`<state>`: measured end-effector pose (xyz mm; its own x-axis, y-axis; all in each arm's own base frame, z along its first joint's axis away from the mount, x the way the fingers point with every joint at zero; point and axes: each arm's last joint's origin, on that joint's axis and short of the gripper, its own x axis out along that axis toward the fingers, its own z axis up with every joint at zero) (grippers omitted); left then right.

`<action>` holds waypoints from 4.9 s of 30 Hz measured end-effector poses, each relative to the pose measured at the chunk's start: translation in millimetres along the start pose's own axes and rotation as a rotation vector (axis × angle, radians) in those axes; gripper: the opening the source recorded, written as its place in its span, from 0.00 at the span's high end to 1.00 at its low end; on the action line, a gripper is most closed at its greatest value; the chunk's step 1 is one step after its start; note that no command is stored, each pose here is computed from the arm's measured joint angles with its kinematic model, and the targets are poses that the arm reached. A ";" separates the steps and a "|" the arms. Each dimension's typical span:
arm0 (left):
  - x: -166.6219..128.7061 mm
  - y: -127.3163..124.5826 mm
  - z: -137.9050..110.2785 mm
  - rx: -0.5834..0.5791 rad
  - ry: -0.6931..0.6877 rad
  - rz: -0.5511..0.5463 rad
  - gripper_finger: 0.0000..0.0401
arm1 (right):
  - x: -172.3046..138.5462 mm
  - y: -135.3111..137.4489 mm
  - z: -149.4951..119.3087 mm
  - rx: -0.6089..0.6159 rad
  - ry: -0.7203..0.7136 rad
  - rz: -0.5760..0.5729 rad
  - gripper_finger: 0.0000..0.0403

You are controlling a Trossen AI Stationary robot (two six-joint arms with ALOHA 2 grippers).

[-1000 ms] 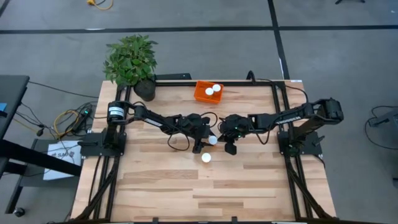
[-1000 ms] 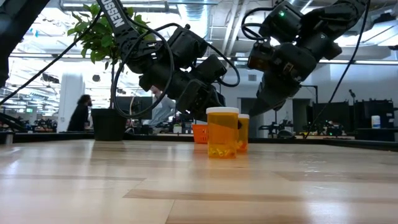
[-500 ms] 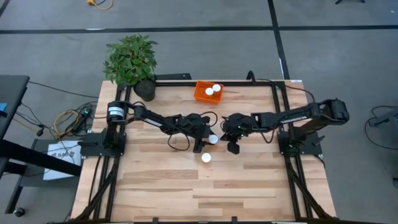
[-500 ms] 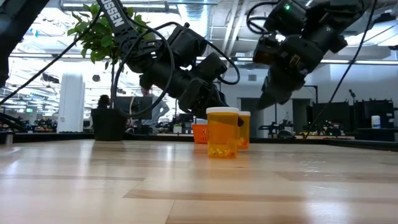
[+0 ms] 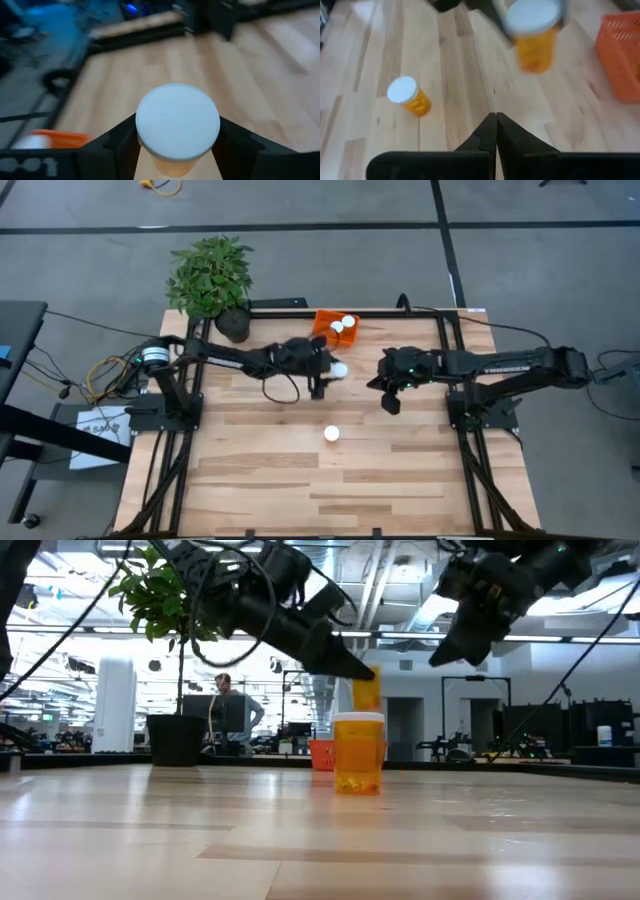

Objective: Pick and place pill bottles into a basket
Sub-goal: Put the orange medicine bottle into the orange bin

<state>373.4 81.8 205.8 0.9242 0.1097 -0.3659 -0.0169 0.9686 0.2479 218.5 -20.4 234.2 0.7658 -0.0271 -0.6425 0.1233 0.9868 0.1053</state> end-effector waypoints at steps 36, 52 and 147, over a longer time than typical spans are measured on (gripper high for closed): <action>-18.0 182.2 -55.9 -0.237 0.066 0.172 0.50 | -62.9 -46.4 -0.4 0.070 -0.154 -0.218 1.00; 7.0 188.9 -70.8 -0.213 0.143 0.177 0.42 | -62.8 -44.8 -0.7 0.077 -0.151 -0.207 1.00; -28.4 -117.2 -105.4 -0.193 0.248 -0.283 0.42 | -57.3 -23.4 -10.2 0.067 -0.039 -0.107 1.00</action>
<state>308.9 -11.3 92.6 0.7830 -0.1394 -0.6062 0.1319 0.9896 -0.0571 165.3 -40.3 260.8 0.7696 -0.1393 -0.6231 0.2469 0.9649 0.0891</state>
